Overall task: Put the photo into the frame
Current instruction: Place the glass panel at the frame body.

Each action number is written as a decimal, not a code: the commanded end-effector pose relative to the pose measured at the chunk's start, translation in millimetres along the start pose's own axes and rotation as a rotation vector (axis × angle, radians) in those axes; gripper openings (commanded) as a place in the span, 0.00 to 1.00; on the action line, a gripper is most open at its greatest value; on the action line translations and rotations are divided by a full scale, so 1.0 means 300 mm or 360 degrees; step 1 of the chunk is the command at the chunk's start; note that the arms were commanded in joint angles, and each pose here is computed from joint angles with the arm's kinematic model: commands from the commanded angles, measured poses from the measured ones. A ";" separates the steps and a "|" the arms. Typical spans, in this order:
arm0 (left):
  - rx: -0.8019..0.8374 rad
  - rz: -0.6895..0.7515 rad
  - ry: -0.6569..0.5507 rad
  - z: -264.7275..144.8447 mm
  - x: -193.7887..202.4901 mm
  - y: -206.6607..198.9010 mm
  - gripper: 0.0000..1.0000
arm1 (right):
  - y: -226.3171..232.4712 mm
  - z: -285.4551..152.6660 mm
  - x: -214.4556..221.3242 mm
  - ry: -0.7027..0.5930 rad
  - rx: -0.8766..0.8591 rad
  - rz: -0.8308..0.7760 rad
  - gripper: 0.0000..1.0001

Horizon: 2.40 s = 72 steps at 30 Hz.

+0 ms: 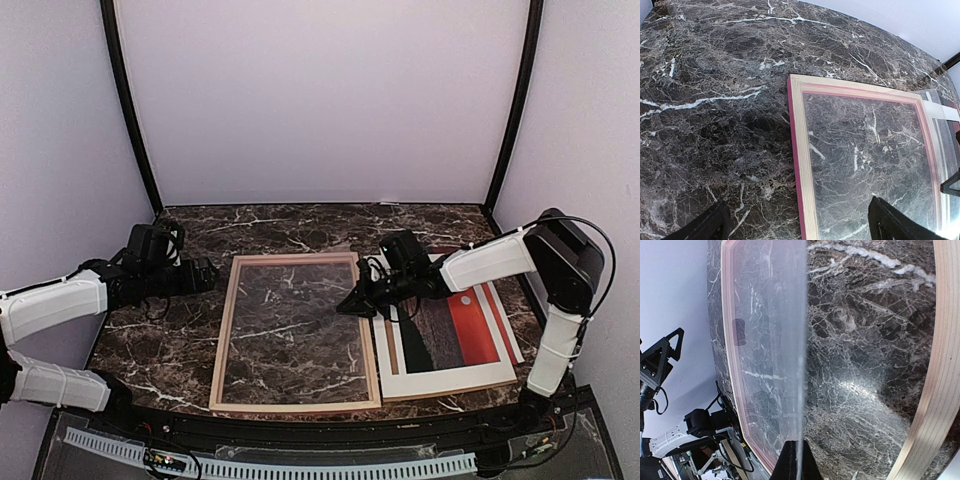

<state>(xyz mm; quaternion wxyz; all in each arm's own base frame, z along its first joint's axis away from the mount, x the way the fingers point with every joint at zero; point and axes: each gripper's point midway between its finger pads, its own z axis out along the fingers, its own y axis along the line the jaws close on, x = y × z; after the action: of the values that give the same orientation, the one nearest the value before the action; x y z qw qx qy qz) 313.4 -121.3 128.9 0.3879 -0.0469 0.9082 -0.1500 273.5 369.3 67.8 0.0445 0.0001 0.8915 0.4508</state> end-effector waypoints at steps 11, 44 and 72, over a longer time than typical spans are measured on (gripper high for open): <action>0.0015 -0.0003 -0.0008 0.003 0.008 -0.004 0.99 | 0.062 -0.011 -0.006 -0.0059 -0.0065 -0.0048 0.00; 0.0034 -0.0002 -0.0014 0.004 0.000 -0.017 0.99 | 0.059 -0.015 0.013 -0.0077 -0.0044 -0.0042 0.00; 0.0026 0.0002 -0.0001 0.010 0.011 -0.015 0.99 | 0.058 -0.024 0.019 -0.0093 -0.0031 -0.0053 0.00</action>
<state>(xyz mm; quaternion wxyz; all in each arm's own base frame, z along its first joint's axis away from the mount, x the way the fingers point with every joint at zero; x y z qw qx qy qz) 313.2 -124.3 126.8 0.3862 -0.0449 0.9086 -0.1523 266.1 372.0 72.5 0.0588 0.0038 0.8923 0.4477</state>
